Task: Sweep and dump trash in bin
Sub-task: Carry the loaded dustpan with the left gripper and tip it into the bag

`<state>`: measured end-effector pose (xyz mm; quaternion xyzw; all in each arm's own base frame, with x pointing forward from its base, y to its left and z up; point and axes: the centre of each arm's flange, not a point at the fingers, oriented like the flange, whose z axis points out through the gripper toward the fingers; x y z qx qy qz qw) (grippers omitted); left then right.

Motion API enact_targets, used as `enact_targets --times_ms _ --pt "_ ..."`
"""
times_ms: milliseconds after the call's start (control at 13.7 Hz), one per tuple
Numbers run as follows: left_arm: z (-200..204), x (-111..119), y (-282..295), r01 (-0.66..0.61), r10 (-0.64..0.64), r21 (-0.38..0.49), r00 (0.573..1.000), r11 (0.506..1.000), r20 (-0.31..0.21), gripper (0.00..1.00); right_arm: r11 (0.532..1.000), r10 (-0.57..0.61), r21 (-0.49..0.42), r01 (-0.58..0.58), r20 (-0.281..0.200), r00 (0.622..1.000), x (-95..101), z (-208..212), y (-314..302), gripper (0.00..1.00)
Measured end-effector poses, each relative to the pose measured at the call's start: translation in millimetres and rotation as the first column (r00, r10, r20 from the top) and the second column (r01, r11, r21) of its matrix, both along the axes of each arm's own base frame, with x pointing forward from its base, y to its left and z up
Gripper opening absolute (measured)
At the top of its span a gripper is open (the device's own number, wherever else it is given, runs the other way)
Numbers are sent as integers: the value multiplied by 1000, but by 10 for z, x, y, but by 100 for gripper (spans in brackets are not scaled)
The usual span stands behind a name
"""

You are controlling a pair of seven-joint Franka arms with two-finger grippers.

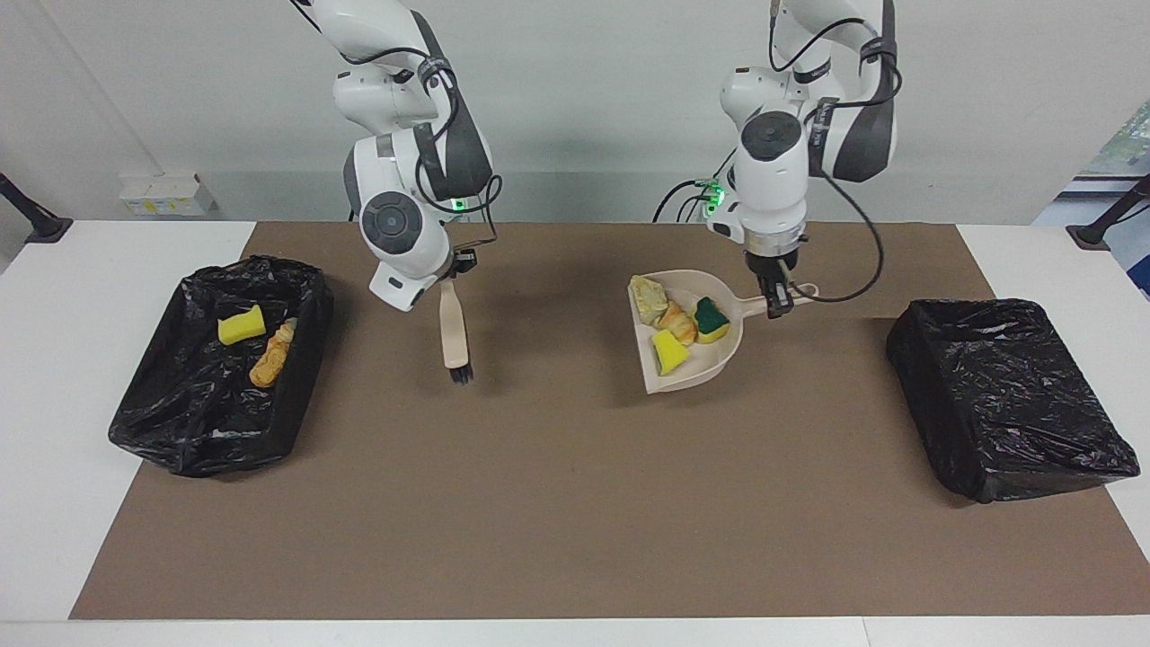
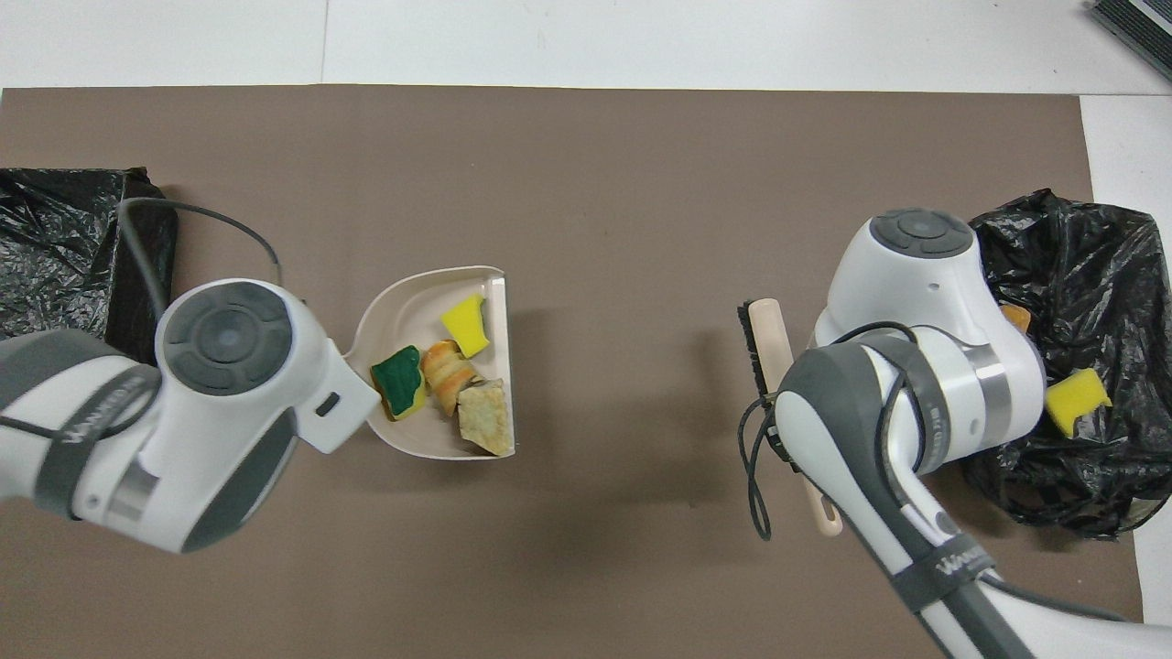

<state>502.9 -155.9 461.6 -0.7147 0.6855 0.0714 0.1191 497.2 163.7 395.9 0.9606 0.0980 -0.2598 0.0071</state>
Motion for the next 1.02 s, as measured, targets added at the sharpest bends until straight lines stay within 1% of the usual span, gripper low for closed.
enact_targets --times_ms 73,219,366,585,731,804,877,1023 --pt "88 67 269 -30 30 -3 999 1000 10 31 1000 3 -10 -2 3 1000 -83 19 199 26" --pt "230 213 760 -95 95 -13 995 995 30 31 1000 -7 5 8 -11 1000 -312 58 595 26" --pt "378 343 1193 -125 126 -21 991 992 51 31 999 -31 7 31 -24 999 -596 117 978 26" --pt "520 480 1757 -182 184 -31 978 983 94 31 996 -86 7 86 -17 996 -1014 235 1498 26" --pt "593 583 2152 -177 180 -33 975 984 132 31 996 -95 -6 94 -4 996 -1272 197 1765 26" --pt "628 631 2394 -162 164 -26 976 986 142 31 995 -103 -11 103 7 995 -1395 127 1899 26" --pt "673 678 2682 -136 136 -15 979 991 152 31 993 -116 -8 116 5 993 -1524 30 2027 26" --pt "790 753 3211 -95 91 13 982 995 168 31 993 -122 -4 122 5 993 -1713 -193 2247 26"
